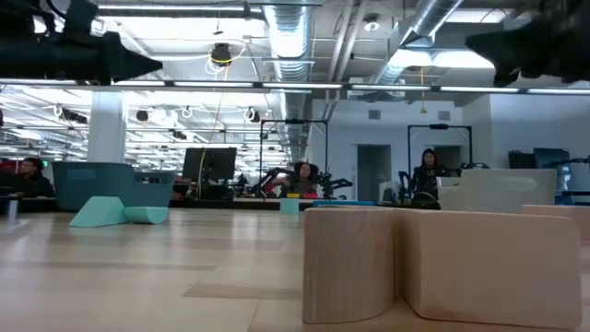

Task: Sort & place blocks by color
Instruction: Put the top right blue block into the blue bin

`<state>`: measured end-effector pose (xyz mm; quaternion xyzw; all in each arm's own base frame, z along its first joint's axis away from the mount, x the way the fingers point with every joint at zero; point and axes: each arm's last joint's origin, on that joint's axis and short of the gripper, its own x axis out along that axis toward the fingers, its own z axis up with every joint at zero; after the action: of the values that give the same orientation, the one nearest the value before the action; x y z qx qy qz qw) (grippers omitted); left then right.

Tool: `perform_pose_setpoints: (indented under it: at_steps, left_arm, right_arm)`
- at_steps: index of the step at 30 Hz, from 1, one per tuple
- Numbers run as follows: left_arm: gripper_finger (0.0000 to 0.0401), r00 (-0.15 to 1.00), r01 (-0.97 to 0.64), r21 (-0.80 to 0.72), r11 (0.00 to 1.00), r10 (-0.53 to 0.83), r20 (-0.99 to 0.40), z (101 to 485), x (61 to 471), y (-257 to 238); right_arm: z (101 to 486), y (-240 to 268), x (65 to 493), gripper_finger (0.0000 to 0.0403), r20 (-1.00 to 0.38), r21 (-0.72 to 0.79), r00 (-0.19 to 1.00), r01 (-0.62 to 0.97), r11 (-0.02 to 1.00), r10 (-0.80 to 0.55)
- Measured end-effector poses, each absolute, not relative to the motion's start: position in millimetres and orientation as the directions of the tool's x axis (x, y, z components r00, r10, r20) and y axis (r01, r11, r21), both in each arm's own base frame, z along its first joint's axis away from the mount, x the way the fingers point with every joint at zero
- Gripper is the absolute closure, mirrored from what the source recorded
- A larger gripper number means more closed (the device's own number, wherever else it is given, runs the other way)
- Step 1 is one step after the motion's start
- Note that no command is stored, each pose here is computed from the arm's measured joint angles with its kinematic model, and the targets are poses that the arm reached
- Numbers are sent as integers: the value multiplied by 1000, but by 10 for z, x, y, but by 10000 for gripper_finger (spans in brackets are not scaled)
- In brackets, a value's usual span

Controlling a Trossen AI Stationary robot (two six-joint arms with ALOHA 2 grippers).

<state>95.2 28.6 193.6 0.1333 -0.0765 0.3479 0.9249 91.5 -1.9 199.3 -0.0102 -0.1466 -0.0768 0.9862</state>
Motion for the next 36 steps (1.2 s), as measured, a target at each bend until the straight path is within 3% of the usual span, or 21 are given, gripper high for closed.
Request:
perform_pose_setpoints:
  at_steps: [3,6,8,11,15,21,27,32,36]
  left_arm:
    - [401,763,-645,201,737,609,217,1913,974,324]
    - [401,787,-617,223,755,587,191,1884,1003,352]
    - [401,788,-615,238,752,594,163,1856,1025,370]
    - [401,787,-614,255,747,602,134,1827,1056,387]
    - [401,783,-620,155,769,597,171,1864,1082,393]
    - [401,806,-589,147,795,564,179,1867,1115,390]
    - [393,766,-642,176,747,614,189,1876,1125,410]
    - [370,744,-667,226,710,623,241,1926,1128,415]
    - [348,740,-672,236,702,624,251,1947,1138,418]
  right_arm:
    - [2050,-20,893,369,353,204,924,80,976,-149]
    - [2082,-23,880,369,381,274,911,52,960,-158]
    - [2075,-39,880,371,371,428,904,37,903,-214]
    - [1921,-44,947,380,205,562,946,98,821,-253]
    - [1672,-35,1048,394,-57,666,935,297,684,-351]
    - [1677,18,1170,388,-186,639,886,437,633,-424]
    - [1888,27,1315,386,-217,472,860,506,722,-462]
    - [1963,29,1434,378,-182,317,859,513,798,-479]
    - [2043,-51,1488,359,-100,242,824,565,789,-558]
